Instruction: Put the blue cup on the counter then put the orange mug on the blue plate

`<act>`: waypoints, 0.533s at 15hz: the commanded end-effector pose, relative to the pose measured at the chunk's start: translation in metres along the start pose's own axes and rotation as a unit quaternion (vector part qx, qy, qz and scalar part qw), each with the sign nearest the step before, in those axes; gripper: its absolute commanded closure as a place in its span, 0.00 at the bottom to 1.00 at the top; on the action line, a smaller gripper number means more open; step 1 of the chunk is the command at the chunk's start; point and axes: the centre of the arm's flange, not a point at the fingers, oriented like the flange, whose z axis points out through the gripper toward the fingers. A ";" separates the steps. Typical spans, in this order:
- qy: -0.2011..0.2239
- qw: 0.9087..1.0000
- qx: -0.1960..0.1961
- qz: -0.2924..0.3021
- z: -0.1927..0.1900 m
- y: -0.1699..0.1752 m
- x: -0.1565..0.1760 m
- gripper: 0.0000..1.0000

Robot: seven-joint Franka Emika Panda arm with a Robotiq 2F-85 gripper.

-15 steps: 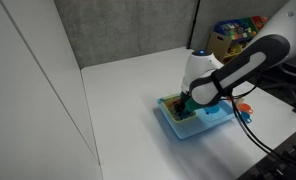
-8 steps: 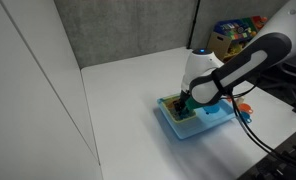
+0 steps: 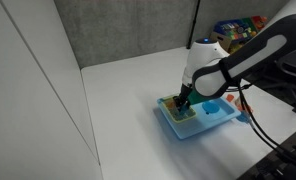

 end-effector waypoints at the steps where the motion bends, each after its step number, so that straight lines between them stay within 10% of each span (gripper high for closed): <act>1: -0.010 1.000 0.002 -0.018 -0.029 0.010 -0.014 0.81; 8: -0.042 0.998 -0.002 -0.055 -0.046 0.025 -0.029 0.81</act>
